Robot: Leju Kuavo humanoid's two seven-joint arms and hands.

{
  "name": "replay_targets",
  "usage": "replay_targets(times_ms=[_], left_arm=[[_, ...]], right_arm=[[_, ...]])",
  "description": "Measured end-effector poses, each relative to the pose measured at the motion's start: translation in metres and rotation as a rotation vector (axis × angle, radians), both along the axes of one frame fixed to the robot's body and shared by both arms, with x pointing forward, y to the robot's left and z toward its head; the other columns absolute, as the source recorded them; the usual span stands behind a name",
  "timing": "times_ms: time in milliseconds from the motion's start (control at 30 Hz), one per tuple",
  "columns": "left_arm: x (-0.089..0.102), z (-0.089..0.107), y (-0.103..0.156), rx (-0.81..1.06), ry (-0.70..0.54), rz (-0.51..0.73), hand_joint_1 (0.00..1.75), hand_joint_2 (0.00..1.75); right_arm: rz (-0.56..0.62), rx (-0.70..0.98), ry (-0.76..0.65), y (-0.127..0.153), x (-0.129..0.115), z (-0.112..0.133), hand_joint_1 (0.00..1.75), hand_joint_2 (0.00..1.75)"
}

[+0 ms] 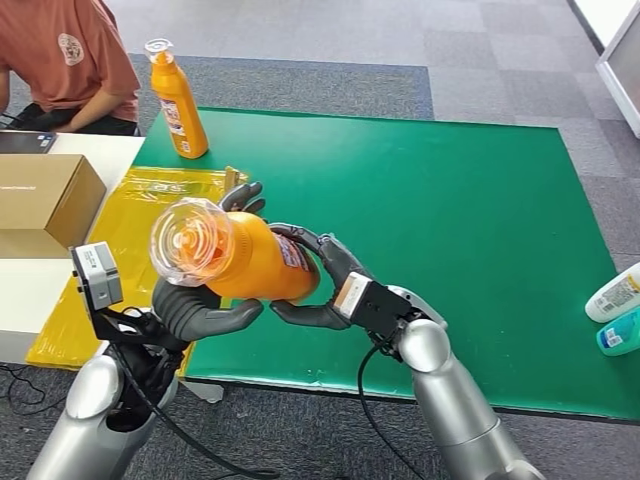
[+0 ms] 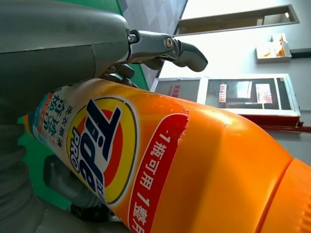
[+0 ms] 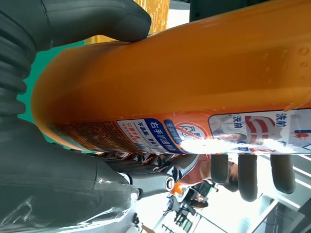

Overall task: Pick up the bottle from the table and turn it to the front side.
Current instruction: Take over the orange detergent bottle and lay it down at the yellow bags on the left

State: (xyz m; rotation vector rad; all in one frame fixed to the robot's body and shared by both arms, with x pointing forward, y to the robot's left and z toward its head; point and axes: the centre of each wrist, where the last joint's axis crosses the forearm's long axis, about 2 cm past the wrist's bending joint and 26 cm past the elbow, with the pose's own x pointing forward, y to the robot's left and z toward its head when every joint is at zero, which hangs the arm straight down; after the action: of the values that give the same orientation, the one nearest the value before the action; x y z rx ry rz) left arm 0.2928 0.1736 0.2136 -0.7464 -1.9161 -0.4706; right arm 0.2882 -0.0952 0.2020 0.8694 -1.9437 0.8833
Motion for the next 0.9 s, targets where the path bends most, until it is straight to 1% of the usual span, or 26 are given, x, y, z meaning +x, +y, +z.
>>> replay_targets(times_ms=[400,433,533,567,900], left_arm=[[0.0008,0.0006,0.0012,0.010,-0.005,-0.005,0.00,1.75],[0.0008,0.0005,0.0013,0.011,-0.006,-0.005,0.11,1.75],[0.0007,0.0003,0.0011,0.025,-0.012,-0.007,1.42,1.75],[0.0007,0.0005,0.0008,0.033,-0.016,-0.007,1.75,1.75],[0.0025,0.0025,0.0011,0.071,-0.040,0.008,1.75,1.75]], right_arm=[[0.004,-0.002,-0.006,-0.0004,-0.0005,0.0003,1.75,1.75],[0.006,-0.001,-0.008,-0.0004,-0.0006,0.0003,1.75,1.75],[0.014,0.001,-0.015,-0.0002,-0.0016,0.0009,1.75,1.75],[0.016,0.001,-0.017,-0.0003,-0.0019,0.0012,1.75,1.75],[0.028,-0.006,-0.029,-0.0009,-0.0042,0.0019,1.75,1.75]])
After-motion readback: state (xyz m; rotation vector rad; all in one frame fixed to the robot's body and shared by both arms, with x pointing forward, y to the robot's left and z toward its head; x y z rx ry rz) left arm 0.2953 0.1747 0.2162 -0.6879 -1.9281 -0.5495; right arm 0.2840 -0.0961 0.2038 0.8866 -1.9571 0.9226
